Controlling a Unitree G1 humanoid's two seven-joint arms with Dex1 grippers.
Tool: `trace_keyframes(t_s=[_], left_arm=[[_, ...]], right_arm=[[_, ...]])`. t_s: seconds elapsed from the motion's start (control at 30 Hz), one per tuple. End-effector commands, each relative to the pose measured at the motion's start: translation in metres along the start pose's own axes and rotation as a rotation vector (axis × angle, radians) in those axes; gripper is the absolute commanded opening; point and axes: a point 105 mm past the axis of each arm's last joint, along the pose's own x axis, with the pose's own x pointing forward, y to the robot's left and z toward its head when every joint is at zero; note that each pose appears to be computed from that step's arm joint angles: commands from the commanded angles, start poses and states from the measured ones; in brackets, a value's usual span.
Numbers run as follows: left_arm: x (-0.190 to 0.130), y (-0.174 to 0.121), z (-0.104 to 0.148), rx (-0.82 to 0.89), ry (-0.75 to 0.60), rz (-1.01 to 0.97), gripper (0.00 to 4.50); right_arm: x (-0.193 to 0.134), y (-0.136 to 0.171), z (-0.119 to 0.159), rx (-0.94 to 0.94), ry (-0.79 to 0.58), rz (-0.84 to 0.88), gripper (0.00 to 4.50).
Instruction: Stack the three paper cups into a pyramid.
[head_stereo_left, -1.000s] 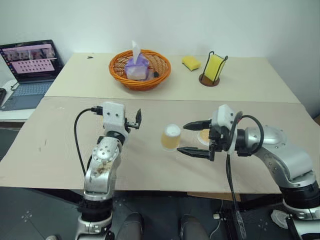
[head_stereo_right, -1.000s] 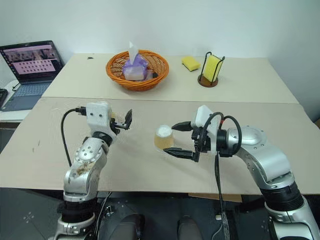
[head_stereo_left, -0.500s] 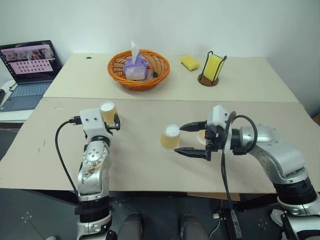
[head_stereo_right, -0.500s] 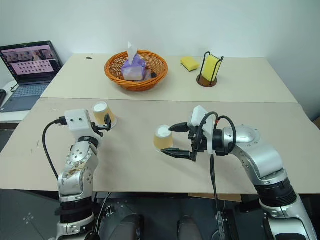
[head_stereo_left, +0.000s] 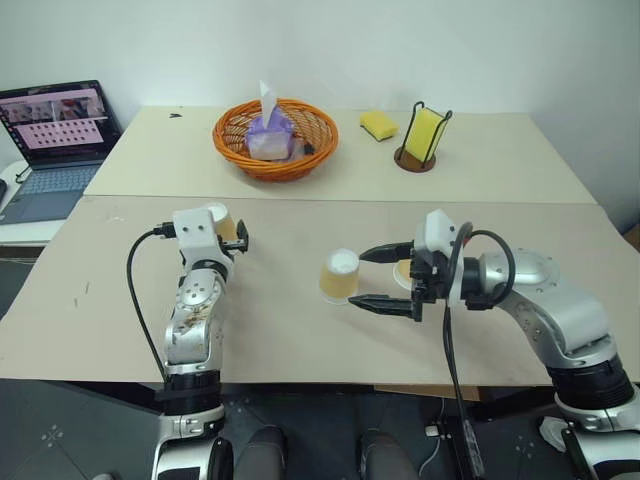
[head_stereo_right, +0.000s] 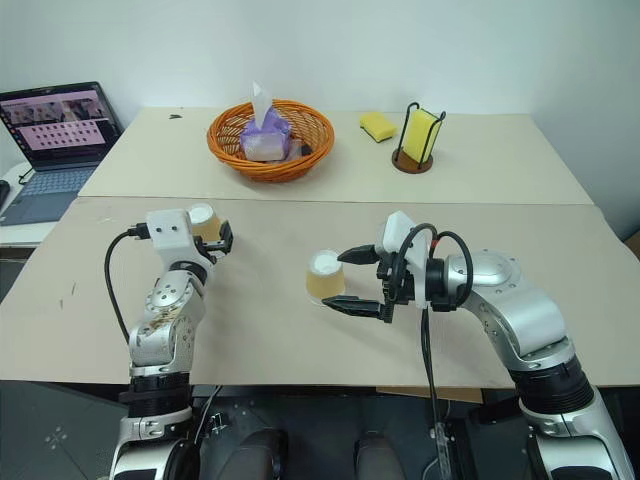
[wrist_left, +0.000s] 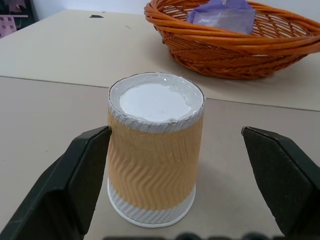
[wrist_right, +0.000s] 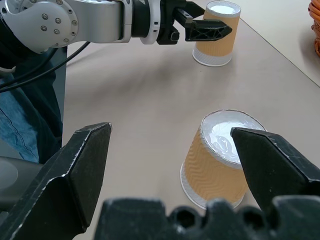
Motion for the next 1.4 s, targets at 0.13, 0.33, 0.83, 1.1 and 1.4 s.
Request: trace_keyframes(t_s=[0.13,0.33,0.83,1.1,1.4], left_arm=[[0.010,0.008,0.024,0.009,-0.085,0.009,4.46],[0.020,0.008,0.028,0.015,-0.088,-0.005,4.46],[0.024,0.008,0.028,0.026,-0.094,-0.041,2.38],[0.005,-0.031,0.072,-0.063,-0.196,-0.518,2.38],[-0.065,-0.029,0.027,0.026,0.243,-1.282,2.38]], right_arm=[[-0.004,0.000,0.011,-0.048,-0.024,-0.019,4.50],[-0.004,0.000,0.010,-0.046,-0.021,-0.021,4.50],[-0.003,0.000,0.008,-0.045,-0.020,-0.025,4.50],[-0.001,-0.002,0.007,-0.040,-0.021,-0.040,4.50],[0.000,-0.006,0.000,-0.028,-0.006,-0.082,4.50]])
